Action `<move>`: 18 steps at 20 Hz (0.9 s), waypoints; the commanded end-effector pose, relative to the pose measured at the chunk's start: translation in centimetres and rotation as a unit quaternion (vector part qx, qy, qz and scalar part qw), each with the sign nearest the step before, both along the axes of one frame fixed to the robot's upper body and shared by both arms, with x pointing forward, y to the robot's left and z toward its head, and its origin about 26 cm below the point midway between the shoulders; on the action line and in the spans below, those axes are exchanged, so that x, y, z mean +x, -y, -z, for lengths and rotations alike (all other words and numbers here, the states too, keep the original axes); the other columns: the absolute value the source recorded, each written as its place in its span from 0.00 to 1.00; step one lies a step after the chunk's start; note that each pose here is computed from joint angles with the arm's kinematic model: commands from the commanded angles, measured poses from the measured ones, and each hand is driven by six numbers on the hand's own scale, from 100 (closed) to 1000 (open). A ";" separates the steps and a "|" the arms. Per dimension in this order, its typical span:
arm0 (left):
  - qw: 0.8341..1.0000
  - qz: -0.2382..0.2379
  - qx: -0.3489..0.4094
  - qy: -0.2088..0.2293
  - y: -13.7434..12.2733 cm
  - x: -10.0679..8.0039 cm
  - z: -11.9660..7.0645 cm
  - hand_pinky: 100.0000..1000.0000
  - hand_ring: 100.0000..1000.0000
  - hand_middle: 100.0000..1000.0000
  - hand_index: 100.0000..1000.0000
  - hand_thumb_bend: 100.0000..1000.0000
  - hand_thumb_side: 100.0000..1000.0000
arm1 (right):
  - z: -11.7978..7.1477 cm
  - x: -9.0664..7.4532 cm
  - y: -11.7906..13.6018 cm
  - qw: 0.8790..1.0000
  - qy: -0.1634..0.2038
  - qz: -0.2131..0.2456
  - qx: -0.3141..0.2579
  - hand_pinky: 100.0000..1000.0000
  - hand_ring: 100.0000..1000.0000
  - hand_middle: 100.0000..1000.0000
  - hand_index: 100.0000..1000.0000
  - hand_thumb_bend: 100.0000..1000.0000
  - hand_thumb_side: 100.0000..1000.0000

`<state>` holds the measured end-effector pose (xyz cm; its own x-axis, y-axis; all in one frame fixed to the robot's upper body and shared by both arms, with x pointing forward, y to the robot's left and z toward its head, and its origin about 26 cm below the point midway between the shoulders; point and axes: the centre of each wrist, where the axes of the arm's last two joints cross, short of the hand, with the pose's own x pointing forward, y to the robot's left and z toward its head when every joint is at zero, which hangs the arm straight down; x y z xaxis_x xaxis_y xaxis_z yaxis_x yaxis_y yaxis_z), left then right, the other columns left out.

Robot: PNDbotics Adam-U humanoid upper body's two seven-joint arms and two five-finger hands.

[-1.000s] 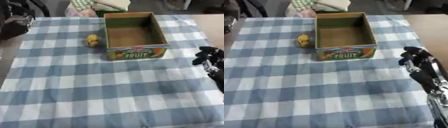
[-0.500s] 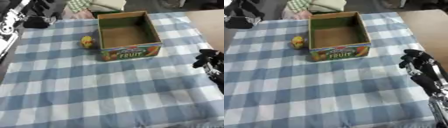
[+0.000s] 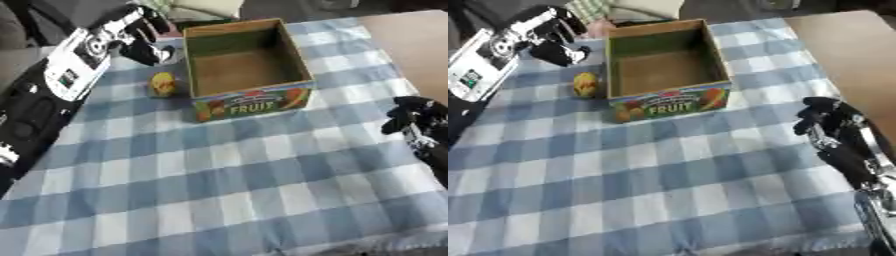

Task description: Pick up objects on the table and place them in the box.

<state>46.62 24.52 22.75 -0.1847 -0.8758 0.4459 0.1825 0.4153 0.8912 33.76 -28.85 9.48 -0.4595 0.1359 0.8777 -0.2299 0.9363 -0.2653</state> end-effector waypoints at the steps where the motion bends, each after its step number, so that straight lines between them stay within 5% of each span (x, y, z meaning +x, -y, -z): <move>1: 1.000 -0.010 0.017 -0.012 -0.9 1.0 -0.5 0.68 0.64 0.64 0.69 0.20 0.00 | -1.1 0.2 0.3 1.000 0.016 -0.003 -0.011 0.53 0.51 0.53 0.74 0.00 0.27; 11: 0.997 -0.036 0.067 -0.025 -3.5 3.0 3.2 0.68 0.64 0.63 0.69 0.20 0.00 | -1.1 0.3 0.2 1.000 0.016 -0.006 -0.010 0.53 0.51 0.53 0.74 0.00 0.27; 18: 0.980 -0.014 0.196 -0.011 -3.7 3.5 4.7 0.68 0.64 0.64 0.69 0.20 0.00 | -1.1 0.2 0.2 1.000 0.016 -0.004 -0.007 0.53 0.51 0.53 0.74 0.00 0.27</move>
<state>49.95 27.69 16.99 -0.1494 -0.9815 0.1199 0.2156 0.0860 0.9727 33.89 -28.64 9.66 -0.4645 0.1340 0.8754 -0.2367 0.9337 -0.2685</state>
